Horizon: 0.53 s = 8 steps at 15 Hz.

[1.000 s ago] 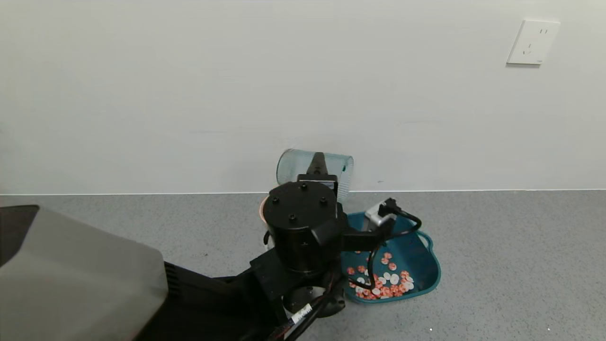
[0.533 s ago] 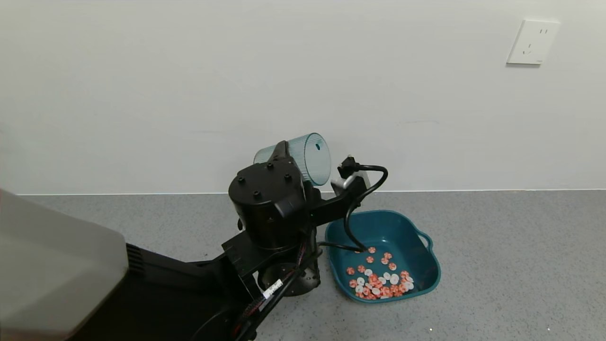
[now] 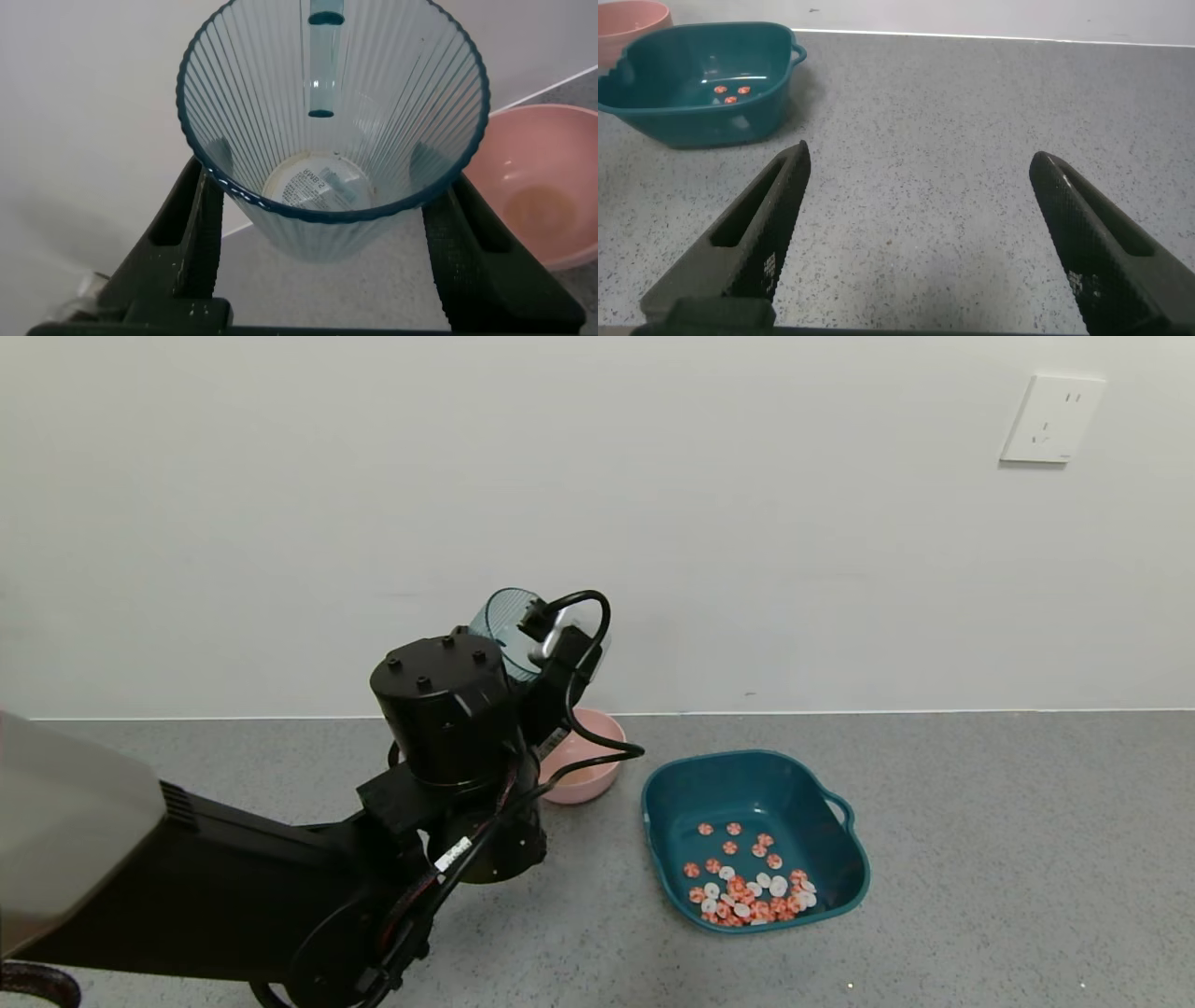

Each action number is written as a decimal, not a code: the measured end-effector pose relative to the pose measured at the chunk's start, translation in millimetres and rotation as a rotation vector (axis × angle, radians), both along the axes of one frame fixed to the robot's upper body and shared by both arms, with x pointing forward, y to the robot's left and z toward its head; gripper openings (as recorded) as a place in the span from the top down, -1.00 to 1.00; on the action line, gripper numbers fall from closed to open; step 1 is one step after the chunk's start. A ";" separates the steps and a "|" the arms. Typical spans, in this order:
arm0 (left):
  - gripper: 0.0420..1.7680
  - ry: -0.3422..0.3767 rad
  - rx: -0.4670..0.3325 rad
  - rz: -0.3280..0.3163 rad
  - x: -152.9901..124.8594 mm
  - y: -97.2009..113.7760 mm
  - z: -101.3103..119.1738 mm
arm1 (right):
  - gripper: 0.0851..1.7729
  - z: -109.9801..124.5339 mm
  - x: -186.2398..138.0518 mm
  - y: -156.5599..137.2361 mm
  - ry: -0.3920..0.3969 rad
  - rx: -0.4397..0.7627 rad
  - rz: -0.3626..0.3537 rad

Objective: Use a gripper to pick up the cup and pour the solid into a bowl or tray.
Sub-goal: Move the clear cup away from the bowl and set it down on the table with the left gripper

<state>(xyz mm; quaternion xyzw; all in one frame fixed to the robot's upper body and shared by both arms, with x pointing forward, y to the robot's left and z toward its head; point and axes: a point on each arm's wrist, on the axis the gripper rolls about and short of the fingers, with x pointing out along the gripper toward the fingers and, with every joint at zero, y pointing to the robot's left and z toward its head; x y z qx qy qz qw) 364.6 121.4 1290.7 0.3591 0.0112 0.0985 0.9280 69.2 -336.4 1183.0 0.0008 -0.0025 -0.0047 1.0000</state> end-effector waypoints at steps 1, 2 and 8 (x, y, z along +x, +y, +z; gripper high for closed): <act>-0.42 0.019 -0.051 -0.001 0.2 6.6 -1.7 | -0.93 0.0 0.0 0.0 0.000 0.000 0.000; -0.42 0.050 -0.106 -0.016 -0.4 12.9 -3.7 | -0.93 0.0 0.0 0.0 0.000 0.000 0.000; -0.42 0.211 -0.471 -0.152 -9.7 62.8 5.2 | -0.93 0.0 0.0 0.0 0.000 0.000 0.000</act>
